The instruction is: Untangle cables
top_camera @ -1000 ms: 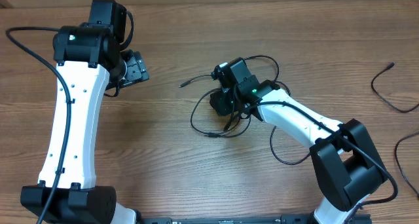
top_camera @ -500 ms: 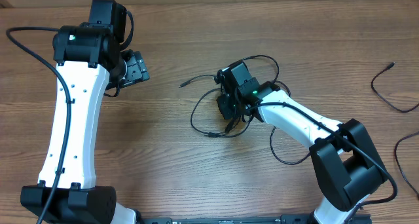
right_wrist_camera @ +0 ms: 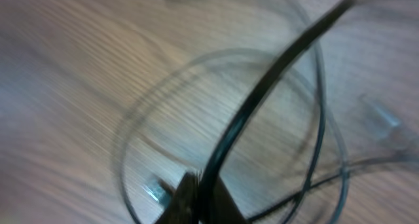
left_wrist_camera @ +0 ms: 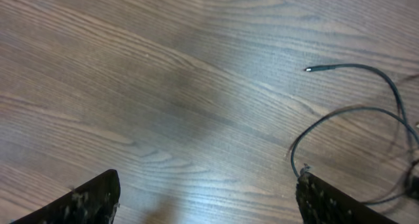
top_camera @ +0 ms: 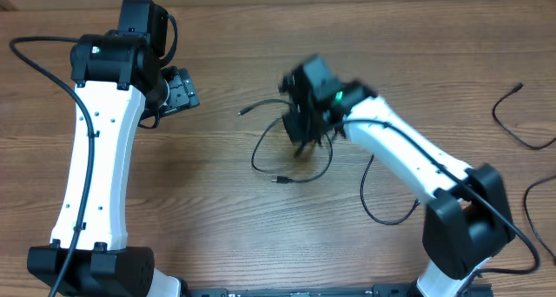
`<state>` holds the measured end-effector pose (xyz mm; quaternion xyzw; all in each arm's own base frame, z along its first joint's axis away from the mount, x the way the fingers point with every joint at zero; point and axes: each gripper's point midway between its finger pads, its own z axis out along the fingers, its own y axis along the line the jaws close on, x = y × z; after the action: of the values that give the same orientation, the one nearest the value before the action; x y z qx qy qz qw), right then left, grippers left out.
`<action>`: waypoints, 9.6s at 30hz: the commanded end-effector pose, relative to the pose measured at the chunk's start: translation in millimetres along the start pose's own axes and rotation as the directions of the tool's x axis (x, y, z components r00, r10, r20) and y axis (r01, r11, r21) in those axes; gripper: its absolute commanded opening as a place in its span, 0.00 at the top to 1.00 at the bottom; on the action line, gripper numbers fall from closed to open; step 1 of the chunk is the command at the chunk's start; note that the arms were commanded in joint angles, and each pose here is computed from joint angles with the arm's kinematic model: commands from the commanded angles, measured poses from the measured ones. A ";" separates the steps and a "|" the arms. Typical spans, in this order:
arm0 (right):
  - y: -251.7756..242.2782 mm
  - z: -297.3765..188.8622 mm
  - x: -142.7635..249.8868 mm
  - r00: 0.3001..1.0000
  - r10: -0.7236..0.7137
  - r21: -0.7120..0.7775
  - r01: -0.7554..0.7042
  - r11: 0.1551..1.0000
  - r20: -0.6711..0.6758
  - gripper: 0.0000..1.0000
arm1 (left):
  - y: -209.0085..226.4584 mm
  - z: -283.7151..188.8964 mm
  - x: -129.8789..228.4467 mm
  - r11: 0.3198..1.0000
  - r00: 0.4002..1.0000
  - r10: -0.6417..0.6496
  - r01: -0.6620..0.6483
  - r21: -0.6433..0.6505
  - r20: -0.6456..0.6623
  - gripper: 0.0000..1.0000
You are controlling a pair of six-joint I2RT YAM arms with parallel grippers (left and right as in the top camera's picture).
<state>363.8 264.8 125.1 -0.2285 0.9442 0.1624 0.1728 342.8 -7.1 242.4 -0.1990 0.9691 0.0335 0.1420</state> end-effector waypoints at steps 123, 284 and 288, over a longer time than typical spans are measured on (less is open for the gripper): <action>-44.8 113.5 -23.7 0.646 0.763 -0.273 -0.730 0.626 0.023 0.75 | 18.1 2.4 -6.5 0.997 0.997 -0.073 0.072 -0.010 -0.004 0.15; -118.1 83.6 62.7 0.914 0.361 0.021 -0.364 0.931 -0.186 0.50 | 9.1 3.2 -4.0 0.998 0.999 0.048 -0.047 0.041 -0.021 0.06; -108.5 85.1 66.4 0.883 0.422 0.037 -0.424 0.905 -0.205 0.65 | 9.0 3.2 -3.9 0.998 0.999 0.049 -0.048 0.041 -0.021 0.06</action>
<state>393.3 174.0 7.0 -0.0624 0.9813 0.1731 0.0569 343.6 5.4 240.7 -0.1800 0.9741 0.0203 0.1354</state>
